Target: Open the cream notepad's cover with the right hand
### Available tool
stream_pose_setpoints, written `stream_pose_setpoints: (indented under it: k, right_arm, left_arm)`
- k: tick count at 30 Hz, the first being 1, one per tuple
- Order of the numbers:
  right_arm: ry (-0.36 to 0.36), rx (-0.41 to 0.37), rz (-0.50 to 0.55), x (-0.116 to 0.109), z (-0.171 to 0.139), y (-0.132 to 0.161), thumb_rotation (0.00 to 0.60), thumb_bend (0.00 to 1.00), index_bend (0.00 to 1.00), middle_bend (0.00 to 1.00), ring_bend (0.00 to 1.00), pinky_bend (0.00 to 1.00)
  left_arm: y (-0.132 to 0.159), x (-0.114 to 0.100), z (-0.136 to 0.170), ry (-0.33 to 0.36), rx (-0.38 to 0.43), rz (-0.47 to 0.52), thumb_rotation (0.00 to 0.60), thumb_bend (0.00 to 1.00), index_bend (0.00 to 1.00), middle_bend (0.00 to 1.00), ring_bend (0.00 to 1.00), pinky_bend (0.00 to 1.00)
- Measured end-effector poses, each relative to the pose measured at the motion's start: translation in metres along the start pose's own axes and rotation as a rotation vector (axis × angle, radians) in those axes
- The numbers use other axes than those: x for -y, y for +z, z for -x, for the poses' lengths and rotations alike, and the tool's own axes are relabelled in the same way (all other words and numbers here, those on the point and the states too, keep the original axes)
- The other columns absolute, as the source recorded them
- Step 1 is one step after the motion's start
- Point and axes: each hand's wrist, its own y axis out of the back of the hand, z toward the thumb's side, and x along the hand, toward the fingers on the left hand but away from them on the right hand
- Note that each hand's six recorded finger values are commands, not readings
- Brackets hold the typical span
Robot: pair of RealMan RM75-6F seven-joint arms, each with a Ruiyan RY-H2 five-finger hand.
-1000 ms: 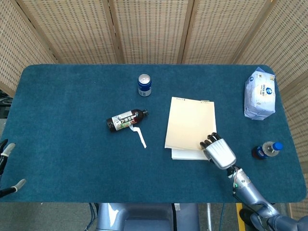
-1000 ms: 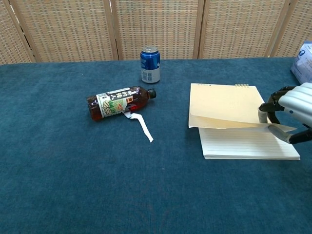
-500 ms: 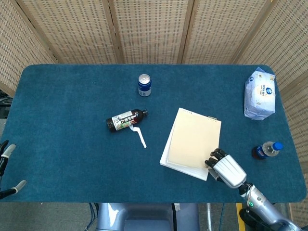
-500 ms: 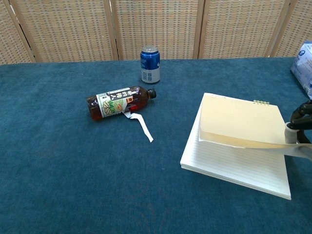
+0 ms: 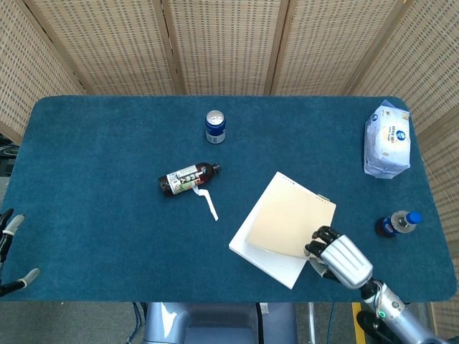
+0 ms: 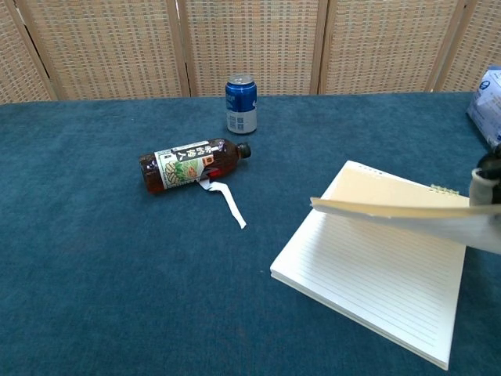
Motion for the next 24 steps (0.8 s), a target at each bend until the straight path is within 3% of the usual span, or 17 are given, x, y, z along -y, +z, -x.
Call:
stream_pose_setpoints:
  k: [10,15,24]
  right_arm:
    - [-0.059,0.301,0.074,-0.052,0.076,-0.068,0.6,0.59,0.65,0.62,0.38,0.3]
    - [-0.048,0.422,0.08,-0.072,0.108,-0.099,0.6,0.59,0.65,0.62,0.38,0.3]
    - [-0.021,0.617,-0.034,-0.087,0.148,-0.171,0.6,0.59,0.65,0.62,0.38,0.3]
  left_arm:
    - [-0.004,0.003,-0.008,-0.021,-0.025,0.001,0.6,0.0,0.0,0.0,0.0,0.0]
    - [-0.003,0.007,-0.014,-0.05,-0.03,-0.001,0.6,0.0,0.0,0.0,0.0,0.0]
    - [-0.007,0.02,-0.029,-0.097,-0.083,-0.028,0.6,0.0,0.0,0.0,0.0,0.0]
